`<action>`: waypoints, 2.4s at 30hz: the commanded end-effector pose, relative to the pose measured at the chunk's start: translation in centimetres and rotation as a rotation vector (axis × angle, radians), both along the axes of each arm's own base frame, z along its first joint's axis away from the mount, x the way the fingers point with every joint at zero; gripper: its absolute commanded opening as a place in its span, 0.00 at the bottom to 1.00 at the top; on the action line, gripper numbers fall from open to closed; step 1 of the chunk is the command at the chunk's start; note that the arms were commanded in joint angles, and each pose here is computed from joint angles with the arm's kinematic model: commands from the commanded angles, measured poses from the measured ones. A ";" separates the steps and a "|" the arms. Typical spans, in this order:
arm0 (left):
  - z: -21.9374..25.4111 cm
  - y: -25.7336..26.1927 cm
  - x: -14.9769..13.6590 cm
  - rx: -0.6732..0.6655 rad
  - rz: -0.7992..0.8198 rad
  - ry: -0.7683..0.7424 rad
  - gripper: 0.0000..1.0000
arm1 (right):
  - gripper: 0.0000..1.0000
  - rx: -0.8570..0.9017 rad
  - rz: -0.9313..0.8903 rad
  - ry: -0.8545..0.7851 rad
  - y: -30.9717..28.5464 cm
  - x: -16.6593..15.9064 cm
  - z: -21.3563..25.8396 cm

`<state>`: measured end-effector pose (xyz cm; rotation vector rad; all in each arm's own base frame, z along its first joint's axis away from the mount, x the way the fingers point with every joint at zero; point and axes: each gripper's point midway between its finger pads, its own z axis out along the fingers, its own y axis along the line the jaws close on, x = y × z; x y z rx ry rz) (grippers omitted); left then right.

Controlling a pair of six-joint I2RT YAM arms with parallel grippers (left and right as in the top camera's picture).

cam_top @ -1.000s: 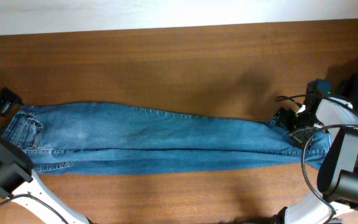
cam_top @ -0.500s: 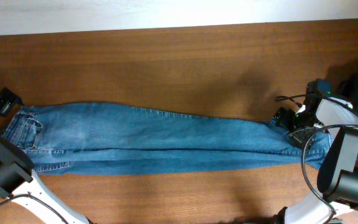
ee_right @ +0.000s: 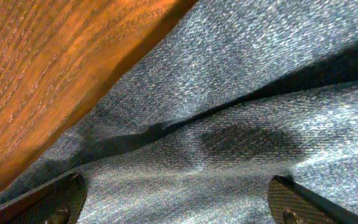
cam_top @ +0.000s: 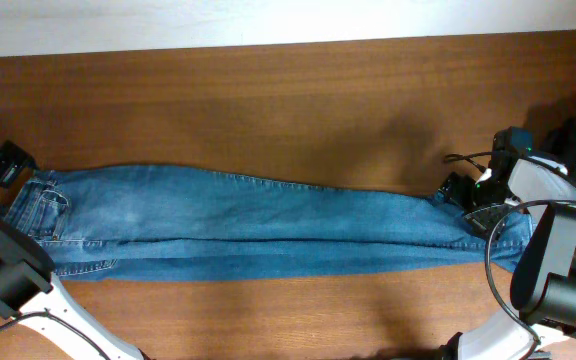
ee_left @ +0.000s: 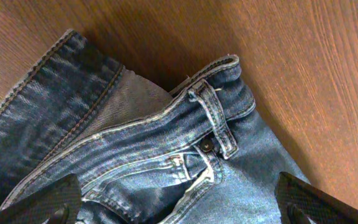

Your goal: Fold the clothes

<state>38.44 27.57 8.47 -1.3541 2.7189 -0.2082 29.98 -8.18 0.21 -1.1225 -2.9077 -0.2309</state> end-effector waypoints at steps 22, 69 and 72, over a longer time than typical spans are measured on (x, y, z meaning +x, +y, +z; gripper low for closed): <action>0.3 0.2 0.2 -0.001 -0.003 -0.013 0.99 | 0.99 -0.001 -0.010 0.126 -0.5 -3.2 -2.7; 0.6 -3.1 -1.0 -0.158 -0.019 0.014 0.99 | 0.99 0.000 -0.013 0.057 -0.7 -1.6 -2.8; 0.7 -3.6 -1.3 -0.177 -0.033 0.024 0.99 | 0.99 0.000 -0.012 0.057 -0.7 -1.6 -2.8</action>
